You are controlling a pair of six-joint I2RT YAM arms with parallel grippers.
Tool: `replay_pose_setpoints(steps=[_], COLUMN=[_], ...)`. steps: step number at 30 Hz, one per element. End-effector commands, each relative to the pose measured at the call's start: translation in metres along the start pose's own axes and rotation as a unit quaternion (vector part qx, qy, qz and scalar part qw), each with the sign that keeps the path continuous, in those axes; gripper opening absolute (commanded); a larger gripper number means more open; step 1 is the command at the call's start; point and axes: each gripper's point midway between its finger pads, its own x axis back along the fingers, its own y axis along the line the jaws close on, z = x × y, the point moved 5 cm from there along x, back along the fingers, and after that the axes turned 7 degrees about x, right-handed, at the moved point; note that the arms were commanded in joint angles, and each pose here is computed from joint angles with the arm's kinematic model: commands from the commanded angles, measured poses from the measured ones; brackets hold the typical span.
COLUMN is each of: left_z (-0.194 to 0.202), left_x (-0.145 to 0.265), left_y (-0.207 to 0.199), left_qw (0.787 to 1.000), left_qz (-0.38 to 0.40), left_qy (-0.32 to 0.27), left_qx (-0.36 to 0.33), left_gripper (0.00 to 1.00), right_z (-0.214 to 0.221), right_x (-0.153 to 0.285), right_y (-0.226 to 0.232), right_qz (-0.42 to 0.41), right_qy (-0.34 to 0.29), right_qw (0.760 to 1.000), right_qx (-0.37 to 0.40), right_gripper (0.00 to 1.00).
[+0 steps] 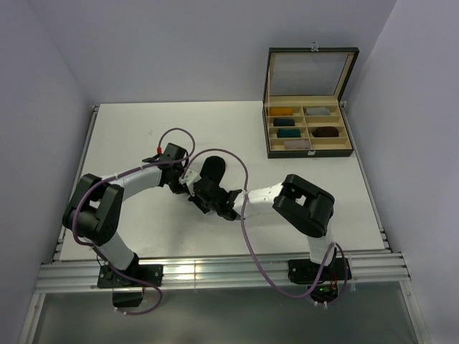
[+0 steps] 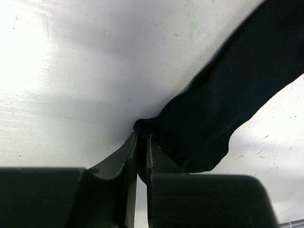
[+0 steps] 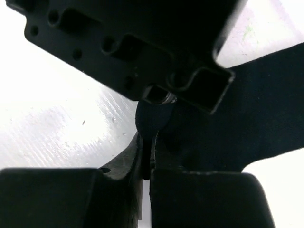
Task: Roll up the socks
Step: Roll the sock at the center of the board.
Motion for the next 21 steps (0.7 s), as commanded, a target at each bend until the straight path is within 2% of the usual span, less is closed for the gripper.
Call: replay_pose_setpoints(steps=[1, 5, 6, 9, 10, 12, 16, 18, 19, 21], left_z=[0.001, -0.001, -0.002, -0.010, -0.010, -0.014, -0.013, -0.011, -0.011, -0.005], left_x=[0.001, 0.005, 0.006, 0.014, 0.018, 0.023, 0.036, 0.039, 0.039, 0.039], left_y=[-0.002, -0.004, -0.005, -0.005, -0.004, -0.004, -0.003, -0.005, -0.005, -0.008], left_qw=[1.000, 1.000, 0.999, 0.997, 0.996, 0.994, 0.986, 0.984, 0.981, 0.981], left_qz=[0.004, 0.017, 0.025, 0.037, 0.043, 0.054, 0.097, 0.116, 0.129, 0.147], left_qy=[0.003, -0.012, -0.015, -0.043, -0.049, -0.061, -0.077, -0.077, -0.083, -0.064], left_qx=[-0.002, 0.022, 0.027, 0.052, 0.062, 0.077, 0.109, 0.114, 0.114, 0.108], left_gripper=[0.06, 0.22, 0.32, 0.50, 0.55, 0.62, 0.66, 0.66, 0.66, 0.66], right_z=[-0.011, -0.010, -0.007, -0.005, -0.002, 0.000, 0.005, 0.004, 0.009, 0.006], right_x=[0.003, 0.010, 0.010, 0.012, 0.018, 0.021, 0.025, 0.029, 0.026, 0.027], right_y=[0.004, 0.005, -0.005, -0.013, -0.008, -0.012, -0.032, -0.032, -0.036, -0.037], right_qz=[-0.020, -0.089, -0.097, -0.157, -0.202, -0.228, -0.263, -0.295, -0.302, -0.326], right_qy=[-0.017, -0.011, -0.006, -0.011, -0.008, -0.026, -0.041, -0.060, -0.052, -0.059], right_qw=[0.999, 0.989, 0.985, 0.965, 0.950, 0.936, 0.894, 0.875, 0.857, 0.834], right_qx=[-0.044, -0.121, -0.145, -0.212, -0.239, -0.267, -0.360, -0.380, -0.415, -0.441], right_gripper=[0.00, 0.00, 0.00, 0.00, 0.00, 0.00, 0.00, 0.00, 0.00, 0.00])
